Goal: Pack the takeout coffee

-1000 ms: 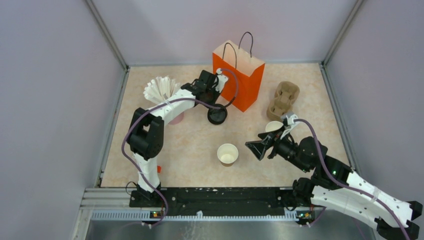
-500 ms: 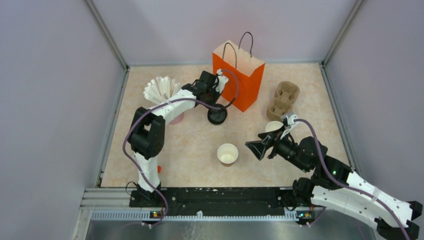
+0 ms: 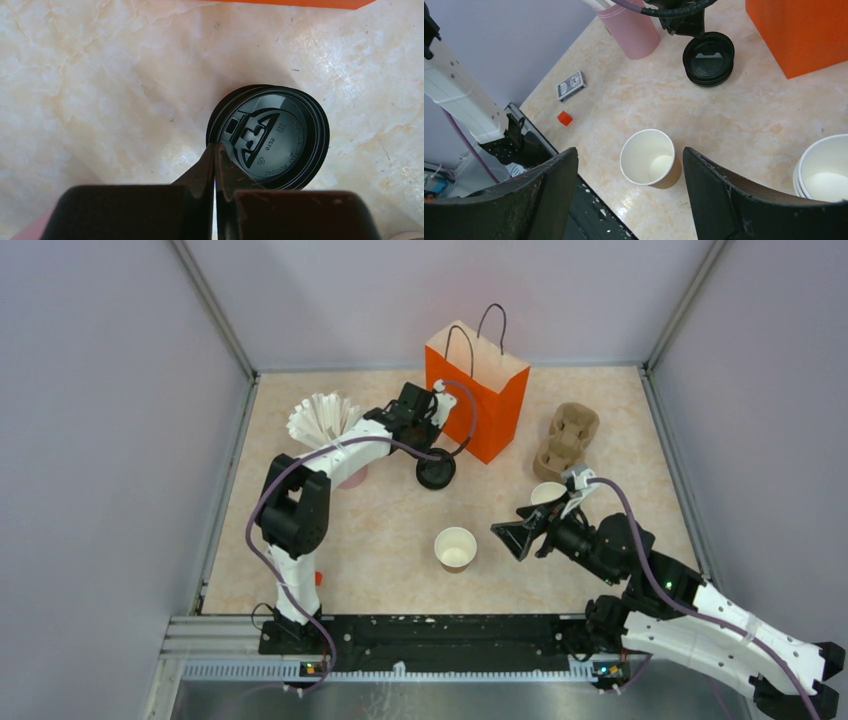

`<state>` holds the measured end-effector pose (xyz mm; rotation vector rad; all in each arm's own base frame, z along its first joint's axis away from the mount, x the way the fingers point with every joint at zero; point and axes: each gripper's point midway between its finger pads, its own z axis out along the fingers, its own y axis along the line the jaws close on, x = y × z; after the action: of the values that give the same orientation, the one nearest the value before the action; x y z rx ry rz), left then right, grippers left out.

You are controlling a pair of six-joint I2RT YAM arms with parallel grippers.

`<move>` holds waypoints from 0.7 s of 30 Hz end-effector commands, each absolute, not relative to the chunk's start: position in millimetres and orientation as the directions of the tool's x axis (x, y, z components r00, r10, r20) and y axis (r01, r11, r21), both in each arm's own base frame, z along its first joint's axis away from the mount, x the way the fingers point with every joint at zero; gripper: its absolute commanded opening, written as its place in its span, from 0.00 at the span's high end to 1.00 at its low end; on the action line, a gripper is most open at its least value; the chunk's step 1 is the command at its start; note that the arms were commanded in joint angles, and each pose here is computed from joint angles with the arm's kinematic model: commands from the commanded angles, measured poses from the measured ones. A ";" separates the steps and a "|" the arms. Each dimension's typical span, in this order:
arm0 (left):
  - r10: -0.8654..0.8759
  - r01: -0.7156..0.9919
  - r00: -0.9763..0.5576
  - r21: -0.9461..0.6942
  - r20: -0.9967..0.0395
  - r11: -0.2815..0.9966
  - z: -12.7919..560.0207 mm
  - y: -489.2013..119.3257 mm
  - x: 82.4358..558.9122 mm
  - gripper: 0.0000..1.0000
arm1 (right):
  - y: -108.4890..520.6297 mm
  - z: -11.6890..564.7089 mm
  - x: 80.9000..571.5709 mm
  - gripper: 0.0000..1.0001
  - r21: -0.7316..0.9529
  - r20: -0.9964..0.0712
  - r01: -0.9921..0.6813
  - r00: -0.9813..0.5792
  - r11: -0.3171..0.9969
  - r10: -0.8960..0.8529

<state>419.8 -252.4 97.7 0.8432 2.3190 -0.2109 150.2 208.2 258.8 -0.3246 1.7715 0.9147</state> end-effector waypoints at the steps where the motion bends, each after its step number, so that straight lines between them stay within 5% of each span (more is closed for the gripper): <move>1: 0.477 0.622 -0.543 0.051 -0.691 0.781 136.6 -256.9 420.1 1.00 | 207.5 265.4 149.1 0.25 0.435 -0.893 -0.613 -0.386 0.659 0.230; 12: 0.423 0.591 -0.547 0.025 -0.722 0.806 162.0 -254.8 413.6 1.00 | 194.3 230.8 181.9 0.25 0.372 -0.913 -0.473 -0.339 0.799 0.225; 17: 0.404 0.583 -0.547 0.012 -0.733 0.812 171.3 -253.0 408.5 1.00 | 197.5 221.1 191.0 0.06 0.344 -0.920 -0.445 -0.337 0.827 0.202; 21: 0.373 0.571 -0.566 -0.023 -0.735 0.821 182.2 -251.8 399.2 1.00 | 197.3 221.7 204.3 0.05 0.217 -0.964 -0.463 -0.239 0.860 0.114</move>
<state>409.0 -251.6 145.7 0.7457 2.2782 -0.2711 186.7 199.0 206.2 -0.2420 1.8458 0.6527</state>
